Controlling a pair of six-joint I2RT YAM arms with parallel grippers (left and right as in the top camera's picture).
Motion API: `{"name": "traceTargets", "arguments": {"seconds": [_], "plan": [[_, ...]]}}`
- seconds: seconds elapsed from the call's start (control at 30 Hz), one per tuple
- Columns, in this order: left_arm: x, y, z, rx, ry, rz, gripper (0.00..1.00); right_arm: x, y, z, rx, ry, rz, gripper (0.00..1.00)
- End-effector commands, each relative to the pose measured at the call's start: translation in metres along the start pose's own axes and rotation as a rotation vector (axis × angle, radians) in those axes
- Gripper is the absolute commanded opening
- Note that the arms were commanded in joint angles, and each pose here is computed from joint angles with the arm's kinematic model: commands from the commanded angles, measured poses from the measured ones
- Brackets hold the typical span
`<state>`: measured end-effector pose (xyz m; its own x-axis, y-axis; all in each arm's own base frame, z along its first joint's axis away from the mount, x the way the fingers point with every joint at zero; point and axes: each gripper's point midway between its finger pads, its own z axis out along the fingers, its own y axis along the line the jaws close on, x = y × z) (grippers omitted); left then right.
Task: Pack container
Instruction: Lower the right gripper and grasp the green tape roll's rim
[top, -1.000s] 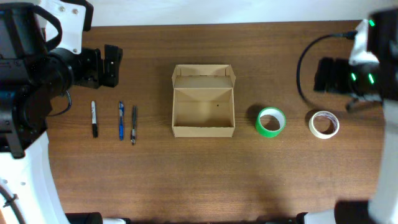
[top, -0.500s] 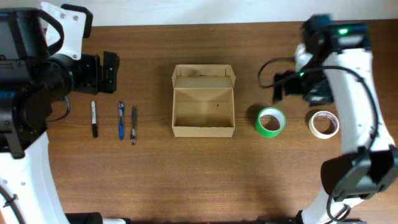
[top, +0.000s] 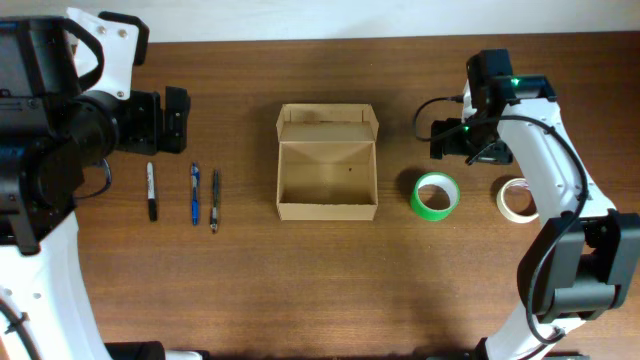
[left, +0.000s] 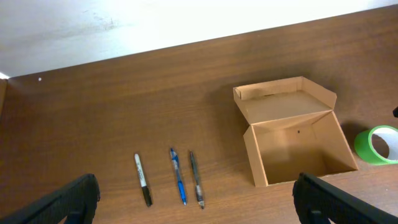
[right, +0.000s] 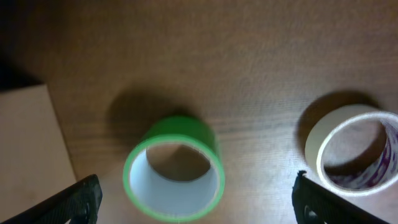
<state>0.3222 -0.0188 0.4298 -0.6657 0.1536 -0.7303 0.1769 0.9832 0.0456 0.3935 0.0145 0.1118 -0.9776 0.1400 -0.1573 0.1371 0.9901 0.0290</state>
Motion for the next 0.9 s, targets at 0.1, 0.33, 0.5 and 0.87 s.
{"name": "traceTargets", "arguments": {"seconds": [0.1,0.33,0.5,0.87], "plan": [[-0.002,0.000,-0.008,-0.011,-0.022,-0.006,0.99,0.025,-0.023,0.026,0.060,0.079,0.087,0.94],[-0.003,0.000,-0.008,-0.011,-0.023,-0.006,0.99,0.056,-0.026,0.043,0.073,0.175,0.095,0.93],[-0.003,0.000,-0.008,-0.011,-0.023,-0.006,0.99,0.058,-0.026,0.047,0.072,0.178,0.092,0.93],[-0.003,0.000,-0.008,-0.011,-0.023,-0.006,0.99,0.060,-0.022,0.076,0.036,0.133,0.095,0.91]]}}
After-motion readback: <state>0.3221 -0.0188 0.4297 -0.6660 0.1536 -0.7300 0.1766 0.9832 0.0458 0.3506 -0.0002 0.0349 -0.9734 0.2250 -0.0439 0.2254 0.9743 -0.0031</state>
